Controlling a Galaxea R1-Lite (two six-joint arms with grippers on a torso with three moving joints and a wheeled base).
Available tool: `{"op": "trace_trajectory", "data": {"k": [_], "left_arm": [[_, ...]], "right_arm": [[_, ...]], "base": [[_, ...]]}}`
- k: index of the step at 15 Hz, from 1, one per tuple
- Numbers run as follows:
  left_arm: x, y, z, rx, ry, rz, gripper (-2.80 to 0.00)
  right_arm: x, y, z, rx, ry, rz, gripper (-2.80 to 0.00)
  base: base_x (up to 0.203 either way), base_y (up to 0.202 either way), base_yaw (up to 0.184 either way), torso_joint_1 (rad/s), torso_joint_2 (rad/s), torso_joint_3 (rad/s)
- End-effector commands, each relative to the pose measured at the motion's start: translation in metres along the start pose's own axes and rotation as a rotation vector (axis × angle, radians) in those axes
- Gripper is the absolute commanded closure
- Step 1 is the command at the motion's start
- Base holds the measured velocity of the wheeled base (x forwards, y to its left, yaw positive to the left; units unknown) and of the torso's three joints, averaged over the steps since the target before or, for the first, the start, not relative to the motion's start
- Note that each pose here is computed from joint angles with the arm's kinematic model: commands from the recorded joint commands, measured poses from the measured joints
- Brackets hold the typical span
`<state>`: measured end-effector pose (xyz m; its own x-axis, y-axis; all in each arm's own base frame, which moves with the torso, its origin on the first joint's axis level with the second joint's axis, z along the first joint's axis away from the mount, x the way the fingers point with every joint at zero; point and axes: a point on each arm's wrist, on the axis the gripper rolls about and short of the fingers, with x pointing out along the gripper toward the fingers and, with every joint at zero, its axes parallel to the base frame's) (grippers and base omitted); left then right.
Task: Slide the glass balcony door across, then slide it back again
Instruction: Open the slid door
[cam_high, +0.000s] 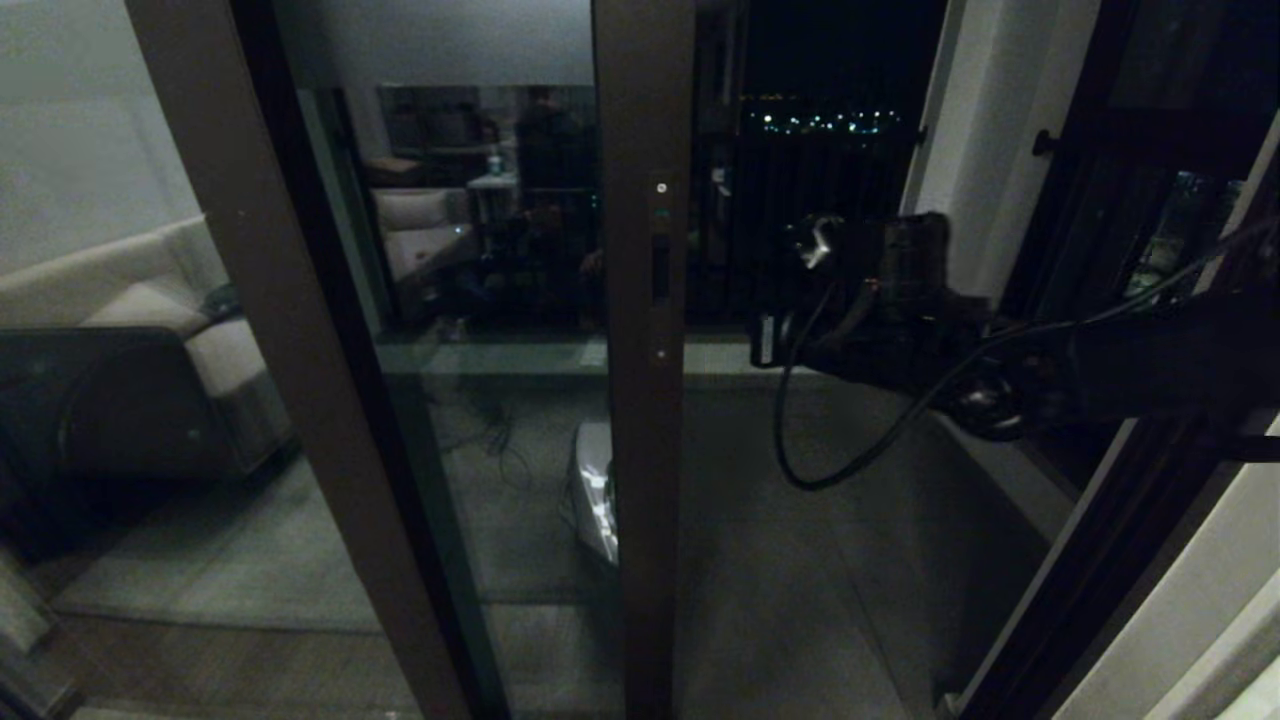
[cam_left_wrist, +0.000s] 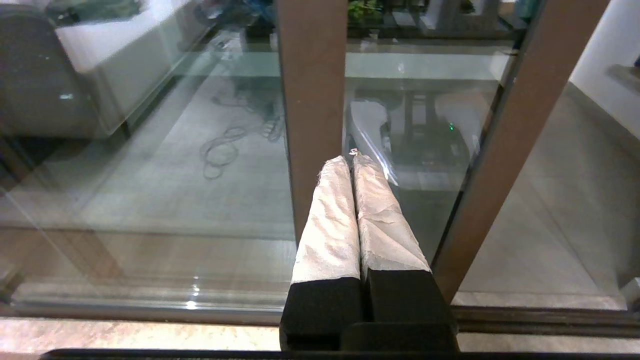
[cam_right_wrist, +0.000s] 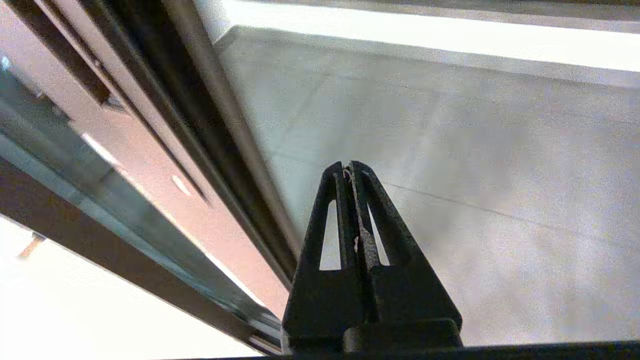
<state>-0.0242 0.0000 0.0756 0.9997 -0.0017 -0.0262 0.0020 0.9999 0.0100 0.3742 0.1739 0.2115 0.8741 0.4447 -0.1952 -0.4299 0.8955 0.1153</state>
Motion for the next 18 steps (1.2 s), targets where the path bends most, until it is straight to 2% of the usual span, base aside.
{"op": "trace_trajectory", "data": {"k": [1,5,6,8,11,13,15,18], "left_arm": [[0.0,0.0,0.0,0.001,0.0,0.0,0.0],[0.0,0.0,0.0,0.001,0.0,0.0,0.0],[0.0,0.0,0.0,0.001,0.0,0.0,0.0],[0.0,0.0,0.0,0.001,0.0,0.0,0.0],[0.0,0.0,0.0,0.001,0.0,0.0,0.0],[0.0,0.0,0.0,0.001,0.0,0.0,0.0],[0.0,0.0,0.0,0.001,0.0,0.0,0.0],[0.0,0.0,0.0,0.001,0.0,0.0,0.0]], "right_arm": [[-0.099,0.001,0.043,-0.011,-0.125,-0.023,0.0],[-0.266,0.009,0.053,-0.12,-0.225,-0.198,0.0],[-0.305,0.01,0.049,-0.142,-0.235,-0.254,0.0],[-0.373,0.008,0.028,-0.176,-0.19,-0.378,0.0],[-0.436,0.01,0.002,-0.207,-0.137,-0.685,0.0],[-0.468,0.025,-0.016,-0.239,-0.189,-0.816,0.0],[-0.488,0.039,-0.034,-0.266,-0.247,-0.858,0.0],[-0.503,0.051,-0.064,-0.311,-0.316,-0.799,0.0]], "base": [[0.0,0.0,0.0,0.0,0.0,0.0],[0.0,0.0,0.0,0.0,0.0,0.0],[0.0,0.0,0.0,0.0,0.0,0.0],[0.0,0.0,0.0,0.0,0.0,0.0],[0.0,0.0,0.0,0.0,0.0,0.0],[0.0,0.0,0.0,0.0,0.0,0.0],[0.0,0.0,0.0,0.0,0.0,0.0],[0.0,0.0,0.0,0.0,0.0,0.0]]}}
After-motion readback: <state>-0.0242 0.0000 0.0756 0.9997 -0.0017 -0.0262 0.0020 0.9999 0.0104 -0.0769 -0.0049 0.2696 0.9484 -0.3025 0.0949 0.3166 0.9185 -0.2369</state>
